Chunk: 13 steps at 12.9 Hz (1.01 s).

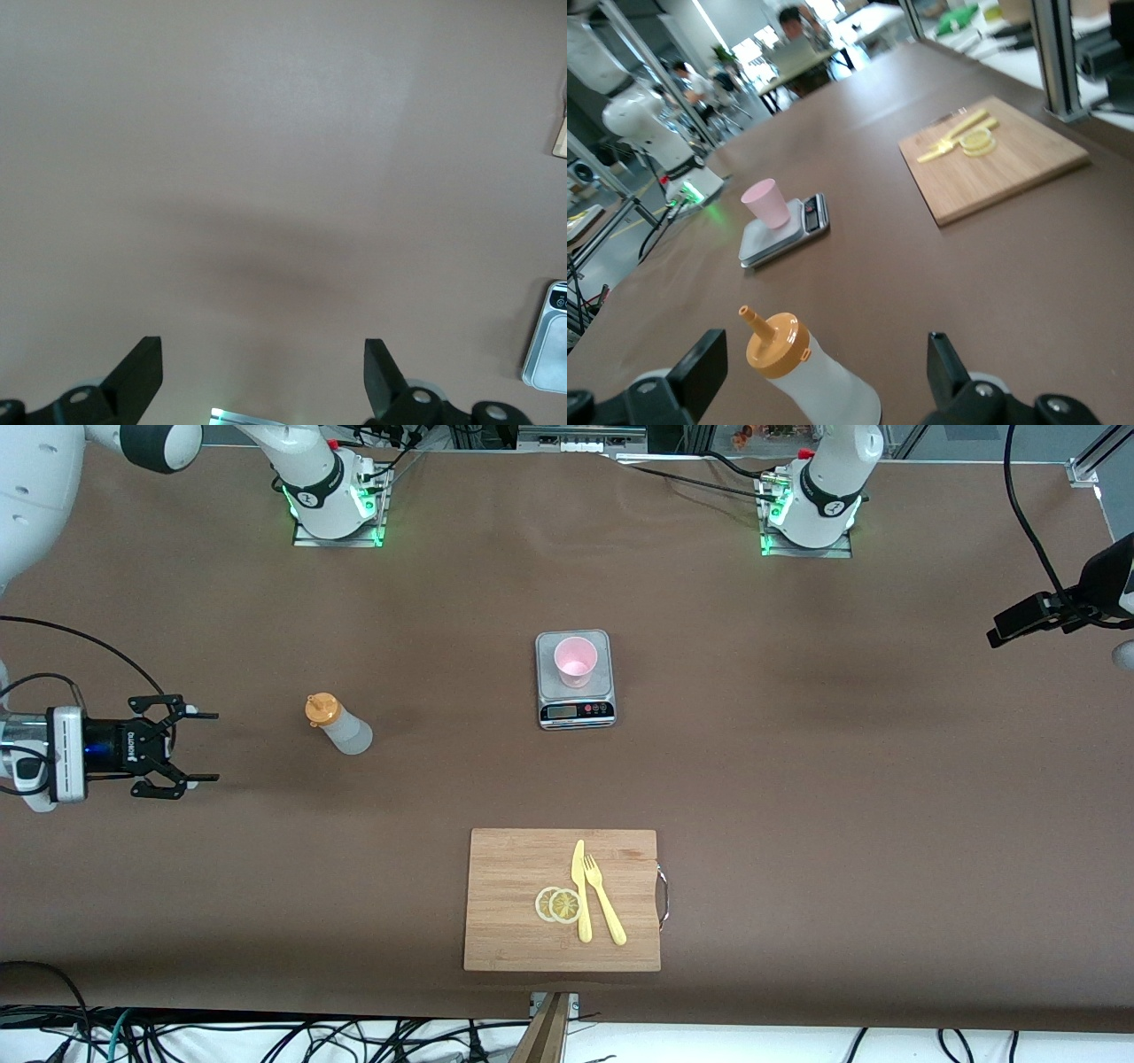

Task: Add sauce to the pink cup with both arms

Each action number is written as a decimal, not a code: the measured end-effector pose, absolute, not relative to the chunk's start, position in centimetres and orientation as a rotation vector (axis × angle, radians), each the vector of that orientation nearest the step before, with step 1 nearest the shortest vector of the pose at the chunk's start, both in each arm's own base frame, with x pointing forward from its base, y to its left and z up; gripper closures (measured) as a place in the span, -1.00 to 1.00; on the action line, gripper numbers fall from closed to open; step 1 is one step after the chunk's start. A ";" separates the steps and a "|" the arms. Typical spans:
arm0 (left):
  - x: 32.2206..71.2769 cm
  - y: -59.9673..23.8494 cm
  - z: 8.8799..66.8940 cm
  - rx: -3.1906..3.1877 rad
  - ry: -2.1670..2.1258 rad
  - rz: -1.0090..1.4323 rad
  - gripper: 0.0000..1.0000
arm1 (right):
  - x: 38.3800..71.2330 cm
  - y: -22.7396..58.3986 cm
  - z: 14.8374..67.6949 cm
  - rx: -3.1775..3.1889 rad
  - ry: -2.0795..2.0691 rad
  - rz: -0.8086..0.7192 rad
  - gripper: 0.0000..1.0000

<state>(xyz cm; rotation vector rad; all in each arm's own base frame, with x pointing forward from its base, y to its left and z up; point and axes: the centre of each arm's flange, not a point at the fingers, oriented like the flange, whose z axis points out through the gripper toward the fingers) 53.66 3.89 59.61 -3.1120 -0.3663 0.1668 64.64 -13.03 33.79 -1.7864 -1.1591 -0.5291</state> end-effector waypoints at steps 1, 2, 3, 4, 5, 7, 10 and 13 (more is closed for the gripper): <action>53.7 3.6 59.6 -3.112 -0.360 0.167 -1.00 | 64.8 -12.3 36.3 -1.867 -1.151 -0.480 -1.00; 53.7 3.4 59.6 -3.113 -0.353 0.167 -1.00 | 64.7 -11.6 38.7 -1.945 -1.147 -0.438 -1.00; 53.7 3.1 59.6 -3.113 -0.346 0.167 -1.00 | 64.4 -10.9 40.8 -2.017 -1.139 -0.402 -1.00; 53.8 2.9 59.5 -3.114 -0.341 0.170 -1.00 | 63.8 -10.5 42.4 -2.086 -1.117 -0.367 -1.00; 53.9 2.9 59.3 -3.114 -0.338 0.176 -1.00 | 63.3 -10.3 43.5 -2.155 -1.084 -0.327 -1.00; 54.2 2.8 58.8 -3.116 -0.338 0.189 -1.00 | 62.3 -9.3 45.6 -2.303 -0.992 -0.226 -1.00; 54.3 2.4 58.5 -3.154 -0.344 0.199 -1.00 | 60.8 -7.4 48.2 -2.470 -0.847 -0.086 -1.00; 54.4 2.6 58.4 -3.154 -0.351 0.204 -1.00 | 59.0 -7.1 49.6 -2.666 -0.739 0.029 -1.00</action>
